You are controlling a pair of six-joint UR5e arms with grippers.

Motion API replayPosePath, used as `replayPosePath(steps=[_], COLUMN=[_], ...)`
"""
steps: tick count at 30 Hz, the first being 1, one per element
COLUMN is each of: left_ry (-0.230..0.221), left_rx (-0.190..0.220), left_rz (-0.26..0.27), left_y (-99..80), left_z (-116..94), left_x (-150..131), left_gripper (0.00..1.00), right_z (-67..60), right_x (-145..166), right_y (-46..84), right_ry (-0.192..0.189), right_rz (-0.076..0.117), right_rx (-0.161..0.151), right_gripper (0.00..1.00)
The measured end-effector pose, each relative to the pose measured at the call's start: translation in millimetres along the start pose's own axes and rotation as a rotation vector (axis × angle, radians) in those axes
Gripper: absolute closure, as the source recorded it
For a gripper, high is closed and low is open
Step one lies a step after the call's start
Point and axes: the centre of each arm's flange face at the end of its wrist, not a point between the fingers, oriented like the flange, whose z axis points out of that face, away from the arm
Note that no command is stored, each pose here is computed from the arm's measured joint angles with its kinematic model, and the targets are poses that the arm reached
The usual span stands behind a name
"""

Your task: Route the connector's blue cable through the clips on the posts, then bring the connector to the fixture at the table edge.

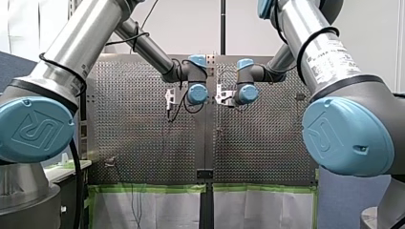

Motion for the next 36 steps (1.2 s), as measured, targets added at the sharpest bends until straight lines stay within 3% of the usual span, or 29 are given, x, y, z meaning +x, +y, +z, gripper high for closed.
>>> replayPosePath(steps=[16,24,36], left_ry=[-0.031,-0.054,-0.049], left_rx=[-0.003,-0.020,-0.012], left_rz=[-0.027,-0.043,-0.032], left_y=[-0.7,1.5,6.1], left_z=[15.9,33.6,47.4], left_x=[5.0,-8.4,-13.0], left_gripper=[0.02,0.02,0.02], right_z=[0.0,-0.2,-0.5], right_x=[-0.1,-0.1,-0.4], right_y=[-0.1,-1.4,-2.5], right_ry=[0.000,-0.001,-0.002], right_rz=[-0.001,-0.001,-0.001], right_rx=[0.000,0.002,0.004], right_gripper=[1.00,1.00,1.00])
